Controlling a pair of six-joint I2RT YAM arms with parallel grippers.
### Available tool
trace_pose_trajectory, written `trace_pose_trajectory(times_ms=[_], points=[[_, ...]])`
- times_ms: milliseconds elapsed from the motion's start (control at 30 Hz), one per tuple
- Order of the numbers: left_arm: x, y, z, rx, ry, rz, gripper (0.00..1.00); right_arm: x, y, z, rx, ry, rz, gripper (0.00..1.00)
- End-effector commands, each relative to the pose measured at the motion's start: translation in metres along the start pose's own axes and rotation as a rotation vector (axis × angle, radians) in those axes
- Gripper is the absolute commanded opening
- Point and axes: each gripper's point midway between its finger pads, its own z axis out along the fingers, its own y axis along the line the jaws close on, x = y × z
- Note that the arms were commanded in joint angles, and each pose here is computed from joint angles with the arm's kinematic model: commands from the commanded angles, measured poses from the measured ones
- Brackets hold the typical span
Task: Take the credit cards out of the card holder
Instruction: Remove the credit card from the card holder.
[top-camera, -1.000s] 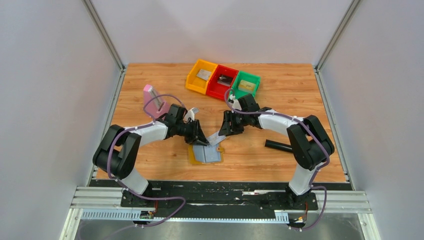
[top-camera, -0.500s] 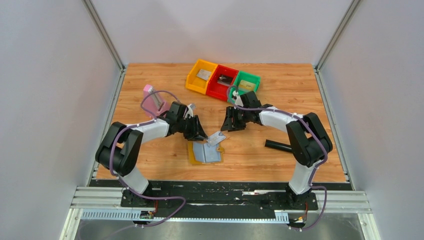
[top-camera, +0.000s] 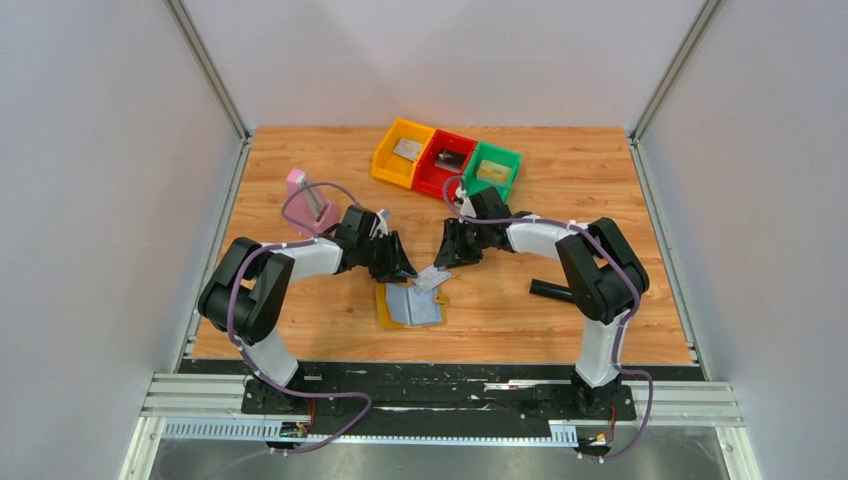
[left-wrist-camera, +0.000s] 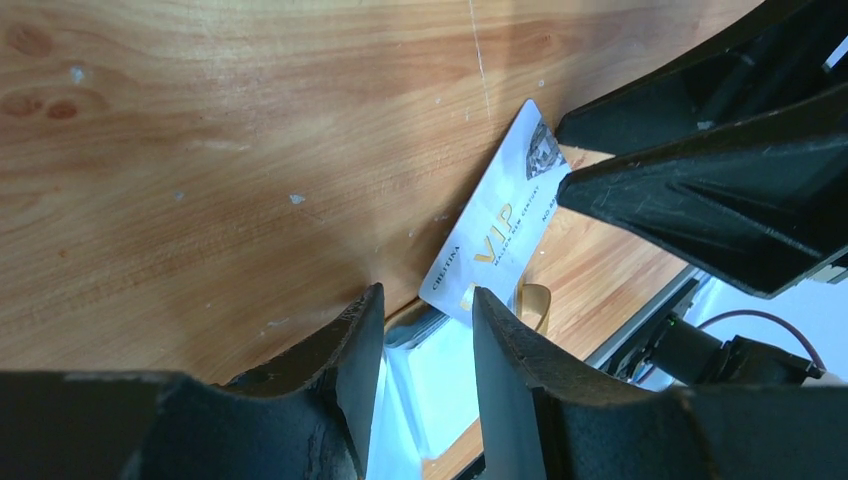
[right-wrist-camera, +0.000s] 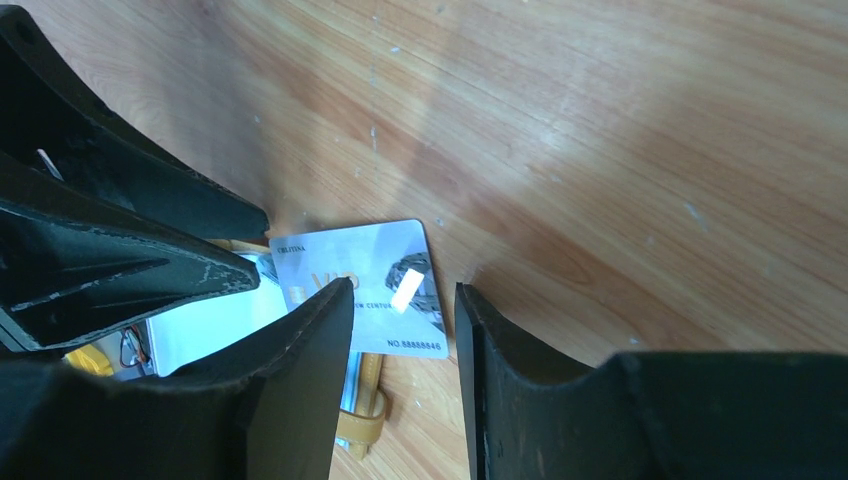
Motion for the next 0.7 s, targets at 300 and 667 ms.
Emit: trace_pose_trajectory(times_ms=[300, 667], points=[[0.006, -0.018, 0.002, 0.132, 0.004, -0.038, 0.39, 0.028, -0.011, 0.008, 0.027, 0.003, 0.111, 0.4], [-0.003, -0.03, 0.0, 0.177, -0.003, -0.055, 0.04, 0.028, -0.012, 0.004, 0.025, -0.013, 0.111, 0.39]])
